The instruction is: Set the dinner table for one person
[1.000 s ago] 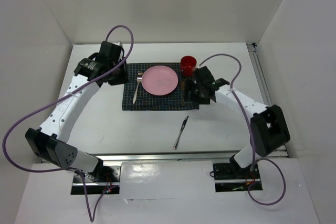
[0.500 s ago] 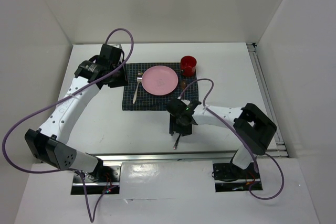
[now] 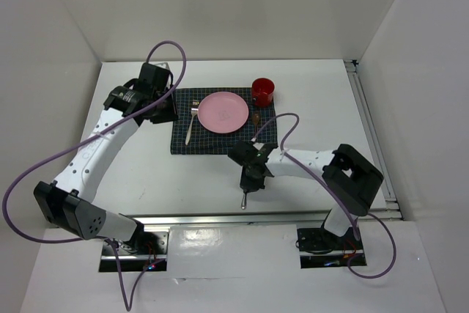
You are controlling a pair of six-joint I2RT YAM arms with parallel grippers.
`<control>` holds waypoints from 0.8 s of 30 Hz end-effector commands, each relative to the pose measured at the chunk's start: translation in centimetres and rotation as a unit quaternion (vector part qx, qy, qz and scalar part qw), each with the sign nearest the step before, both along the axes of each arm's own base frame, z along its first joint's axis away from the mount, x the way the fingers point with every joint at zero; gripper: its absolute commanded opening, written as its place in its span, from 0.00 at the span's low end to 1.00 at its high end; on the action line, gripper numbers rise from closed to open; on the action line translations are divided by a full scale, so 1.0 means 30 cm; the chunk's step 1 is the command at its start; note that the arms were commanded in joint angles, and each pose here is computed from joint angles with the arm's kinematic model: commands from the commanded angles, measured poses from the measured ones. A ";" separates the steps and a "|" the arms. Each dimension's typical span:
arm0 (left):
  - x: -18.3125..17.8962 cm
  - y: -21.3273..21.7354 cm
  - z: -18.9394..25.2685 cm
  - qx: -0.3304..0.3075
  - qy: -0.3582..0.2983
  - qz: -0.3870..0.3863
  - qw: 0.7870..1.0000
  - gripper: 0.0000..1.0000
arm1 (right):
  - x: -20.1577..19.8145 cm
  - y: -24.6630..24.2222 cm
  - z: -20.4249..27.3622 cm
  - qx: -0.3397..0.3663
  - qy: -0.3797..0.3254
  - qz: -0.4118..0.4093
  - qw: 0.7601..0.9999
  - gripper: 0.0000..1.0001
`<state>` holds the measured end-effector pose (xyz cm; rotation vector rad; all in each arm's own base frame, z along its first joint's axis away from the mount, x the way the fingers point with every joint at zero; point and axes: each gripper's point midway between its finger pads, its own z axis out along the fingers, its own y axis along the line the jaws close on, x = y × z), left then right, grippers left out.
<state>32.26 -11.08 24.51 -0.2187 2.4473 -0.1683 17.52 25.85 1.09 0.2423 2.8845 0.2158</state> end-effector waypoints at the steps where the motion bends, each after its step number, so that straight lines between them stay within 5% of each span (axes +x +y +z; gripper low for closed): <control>1: 0.002 -0.001 0.014 -0.008 -0.014 0.003 1.000 0.43 | -0.044 -0.072 -0.069 -0.048 0.018 -0.024 0.998 0.00; 11: 0.011 0.014 0.052 -0.004 -0.032 0.013 0.999 0.43 | 0.005 -0.154 0.176 -0.063 -0.061 -0.031 0.996 0.00; 24: 0.017 0.006 0.052 -0.004 -0.031 0.005 0.999 0.43 | 0.344 -0.187 0.329 -0.052 -0.162 -0.010 0.985 0.00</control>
